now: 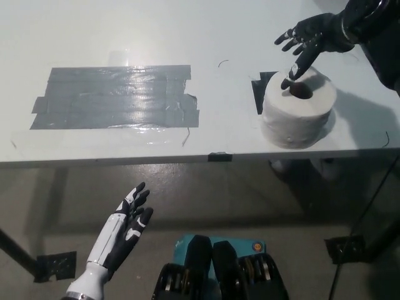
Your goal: A toilet paper roll is kept on the black spot on the desk infront of the robot and the robot inserts its right thumb into the hole in the centre to grab the roll. Then it passes the roll to a person.
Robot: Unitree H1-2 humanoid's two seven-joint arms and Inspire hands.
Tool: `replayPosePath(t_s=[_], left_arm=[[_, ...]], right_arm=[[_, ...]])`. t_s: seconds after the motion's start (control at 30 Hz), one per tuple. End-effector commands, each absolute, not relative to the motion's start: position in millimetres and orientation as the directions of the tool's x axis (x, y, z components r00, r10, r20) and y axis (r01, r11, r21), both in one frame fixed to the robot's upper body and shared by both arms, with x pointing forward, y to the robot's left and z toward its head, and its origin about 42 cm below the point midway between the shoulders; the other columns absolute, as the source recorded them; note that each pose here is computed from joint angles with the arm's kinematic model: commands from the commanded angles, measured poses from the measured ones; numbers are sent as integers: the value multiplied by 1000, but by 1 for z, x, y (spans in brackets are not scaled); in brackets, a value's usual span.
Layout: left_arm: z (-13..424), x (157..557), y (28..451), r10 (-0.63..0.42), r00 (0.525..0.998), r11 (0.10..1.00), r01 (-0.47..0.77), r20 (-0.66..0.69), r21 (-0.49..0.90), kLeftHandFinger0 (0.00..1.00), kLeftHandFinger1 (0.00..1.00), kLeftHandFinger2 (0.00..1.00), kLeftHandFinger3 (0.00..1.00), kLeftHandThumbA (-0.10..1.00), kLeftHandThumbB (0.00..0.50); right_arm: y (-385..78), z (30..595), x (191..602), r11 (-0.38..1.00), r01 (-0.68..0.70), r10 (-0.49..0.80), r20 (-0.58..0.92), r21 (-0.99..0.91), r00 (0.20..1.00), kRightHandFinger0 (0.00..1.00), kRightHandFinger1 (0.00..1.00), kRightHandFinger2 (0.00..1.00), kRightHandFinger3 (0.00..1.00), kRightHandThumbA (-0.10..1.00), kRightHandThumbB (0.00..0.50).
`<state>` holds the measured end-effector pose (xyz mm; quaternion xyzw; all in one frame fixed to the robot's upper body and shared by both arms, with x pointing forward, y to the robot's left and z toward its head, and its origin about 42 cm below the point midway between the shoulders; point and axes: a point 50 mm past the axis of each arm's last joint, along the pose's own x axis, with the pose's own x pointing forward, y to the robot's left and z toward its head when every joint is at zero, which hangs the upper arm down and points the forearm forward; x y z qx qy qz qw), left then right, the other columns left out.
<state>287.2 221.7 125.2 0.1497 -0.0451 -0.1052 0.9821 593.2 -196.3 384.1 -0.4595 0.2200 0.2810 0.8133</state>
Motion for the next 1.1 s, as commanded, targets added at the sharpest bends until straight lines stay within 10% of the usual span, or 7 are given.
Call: replayPosePath(t_s=[0.0, 1.07], left_arm=[[141, 292, 220, -258, 958, 920, 205, 123, 334, 1000, 1000, 1000, 1000, 887, 45], [141, 295, 219, -258, 959, 924, 210, 115, 321, 1000, 1000, 1000, 1000, 901, 67]], right_arm=[[-194, 422, 596, 377, -612, 243, -564, -695, 789, 1000, 1000, 1000, 1000, 960, 354], [-218, 418, 599, 438, -533, 205, -496, -724, 844, 1000, 1000, 1000, 1000, 1000, 365]])
